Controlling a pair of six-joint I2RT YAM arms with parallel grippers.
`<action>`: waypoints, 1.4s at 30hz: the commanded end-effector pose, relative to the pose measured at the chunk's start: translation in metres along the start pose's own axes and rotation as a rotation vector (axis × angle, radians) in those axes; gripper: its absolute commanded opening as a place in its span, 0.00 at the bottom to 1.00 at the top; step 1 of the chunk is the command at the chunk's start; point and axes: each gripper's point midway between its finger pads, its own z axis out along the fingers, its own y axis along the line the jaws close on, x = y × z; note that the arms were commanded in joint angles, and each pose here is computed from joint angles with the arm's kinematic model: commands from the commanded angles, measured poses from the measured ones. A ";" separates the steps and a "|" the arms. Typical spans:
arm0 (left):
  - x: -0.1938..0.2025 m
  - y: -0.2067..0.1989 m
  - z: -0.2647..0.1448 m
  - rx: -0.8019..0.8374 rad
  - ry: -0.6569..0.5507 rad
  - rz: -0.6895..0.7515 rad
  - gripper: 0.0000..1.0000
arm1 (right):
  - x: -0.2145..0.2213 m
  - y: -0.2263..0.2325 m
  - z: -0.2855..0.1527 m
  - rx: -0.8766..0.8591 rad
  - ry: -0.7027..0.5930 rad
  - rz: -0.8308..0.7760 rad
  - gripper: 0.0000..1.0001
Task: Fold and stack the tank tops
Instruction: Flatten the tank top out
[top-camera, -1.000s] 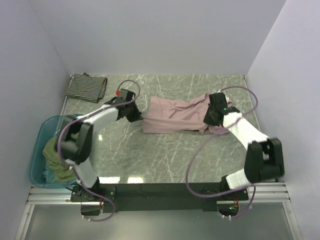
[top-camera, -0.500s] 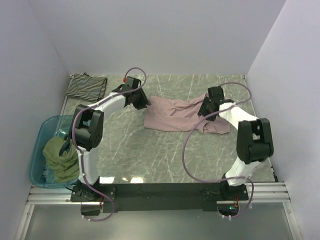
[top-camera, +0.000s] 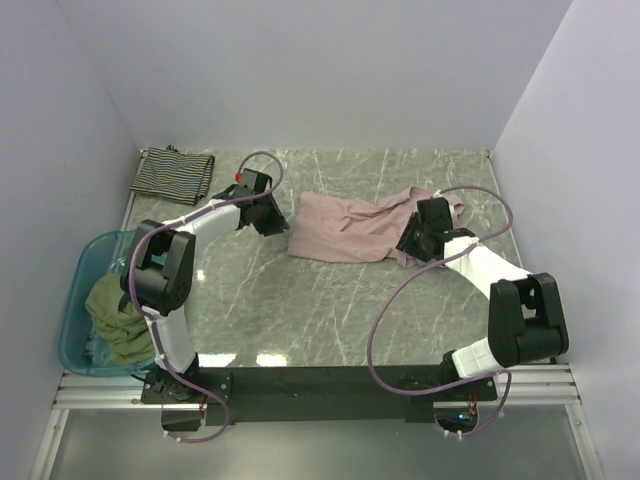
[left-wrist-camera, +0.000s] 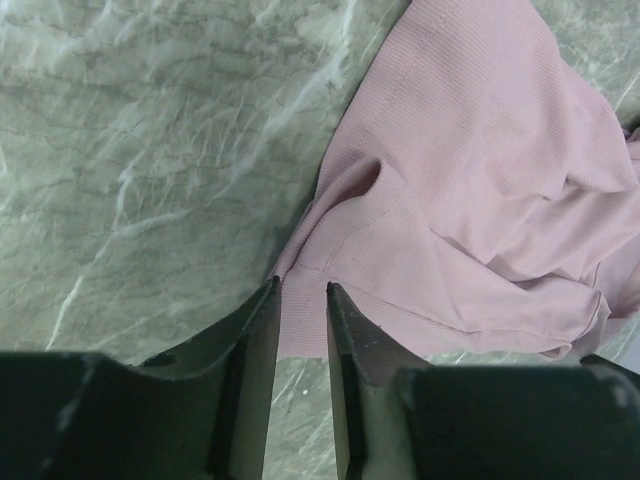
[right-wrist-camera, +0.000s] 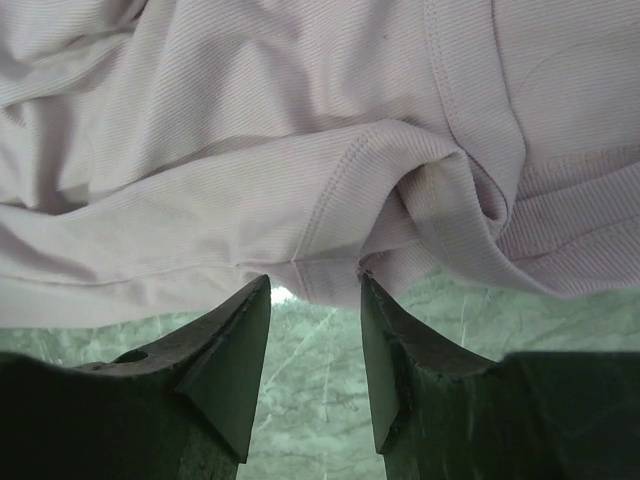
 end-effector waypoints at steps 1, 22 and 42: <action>-0.011 -0.017 0.002 0.061 -0.025 0.015 0.30 | -0.009 0.008 0.008 -0.026 -0.041 0.016 0.48; 0.003 -0.024 0.024 0.082 0.032 0.045 0.31 | -0.009 0.007 0.026 -0.005 -0.024 0.007 0.48; 0.007 -0.012 0.022 -0.052 -0.008 0.065 0.33 | -0.008 0.006 0.029 -0.001 -0.021 0.005 0.48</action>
